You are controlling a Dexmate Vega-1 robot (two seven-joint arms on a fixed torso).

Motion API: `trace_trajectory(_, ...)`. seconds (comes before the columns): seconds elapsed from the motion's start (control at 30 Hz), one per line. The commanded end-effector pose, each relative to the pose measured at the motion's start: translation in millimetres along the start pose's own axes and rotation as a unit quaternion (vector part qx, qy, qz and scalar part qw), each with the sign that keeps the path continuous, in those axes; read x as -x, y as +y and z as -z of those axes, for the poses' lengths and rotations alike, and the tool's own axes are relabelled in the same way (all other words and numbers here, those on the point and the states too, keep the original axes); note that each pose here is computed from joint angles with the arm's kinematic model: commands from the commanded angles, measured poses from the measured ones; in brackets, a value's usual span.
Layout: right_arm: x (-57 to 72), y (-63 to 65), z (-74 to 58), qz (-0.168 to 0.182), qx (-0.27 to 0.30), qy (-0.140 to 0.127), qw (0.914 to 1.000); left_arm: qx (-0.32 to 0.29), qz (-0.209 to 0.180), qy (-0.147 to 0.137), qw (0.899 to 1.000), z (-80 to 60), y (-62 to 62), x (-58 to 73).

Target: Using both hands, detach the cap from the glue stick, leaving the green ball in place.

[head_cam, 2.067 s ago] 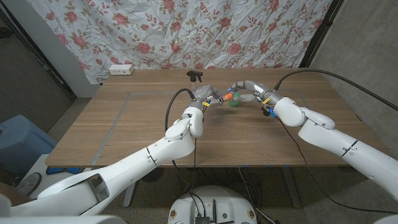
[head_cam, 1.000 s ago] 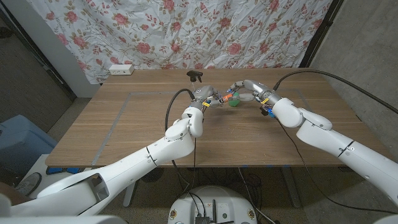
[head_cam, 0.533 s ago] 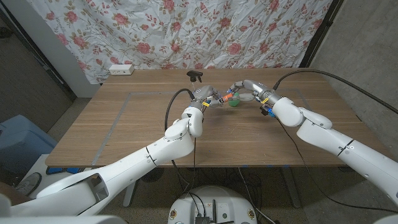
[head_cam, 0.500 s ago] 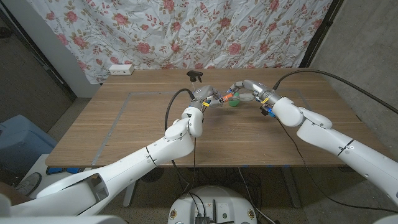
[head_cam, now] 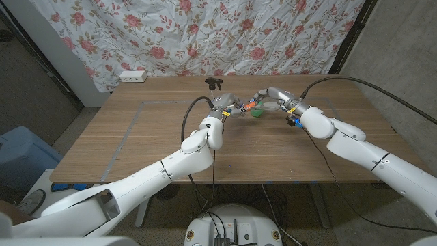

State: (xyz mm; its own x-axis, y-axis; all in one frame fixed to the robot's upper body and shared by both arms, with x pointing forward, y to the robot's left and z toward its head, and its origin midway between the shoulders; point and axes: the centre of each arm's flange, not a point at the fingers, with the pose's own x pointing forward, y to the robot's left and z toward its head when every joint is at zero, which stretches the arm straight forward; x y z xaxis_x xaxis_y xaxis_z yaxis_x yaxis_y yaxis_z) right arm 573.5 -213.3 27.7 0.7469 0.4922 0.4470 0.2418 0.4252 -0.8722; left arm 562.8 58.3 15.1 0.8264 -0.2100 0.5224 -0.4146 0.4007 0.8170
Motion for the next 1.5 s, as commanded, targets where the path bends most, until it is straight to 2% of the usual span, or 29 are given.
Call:
trace_trajectory(0.03,-0.1,-0.6,1.6,0.008,-0.006,0.001,1.0,0.0,0.004,-0.004,1.0,-2.0,-1.6,-2.0)
trace_trajectory(0.47,-3.2,-1.1,1.6,0.008,-0.008,-0.002,0.9999,-0.001,0.005,-0.01,1.0,-1.5,-2.3,-4.4)
trace_trajectory(0.77,-4.5,-4.6,3.3,0.005,-0.014,-0.004,0.9999,-0.002,0.008,-0.004,1.0,1.6,-2.5,-4.9)
trace_trajectory(1.5,-8.5,-4.2,7.6,0.003,-0.028,-0.012,0.9995,-0.005,0.007,-0.007,1.0,-0.6,-3.5,-9.8)
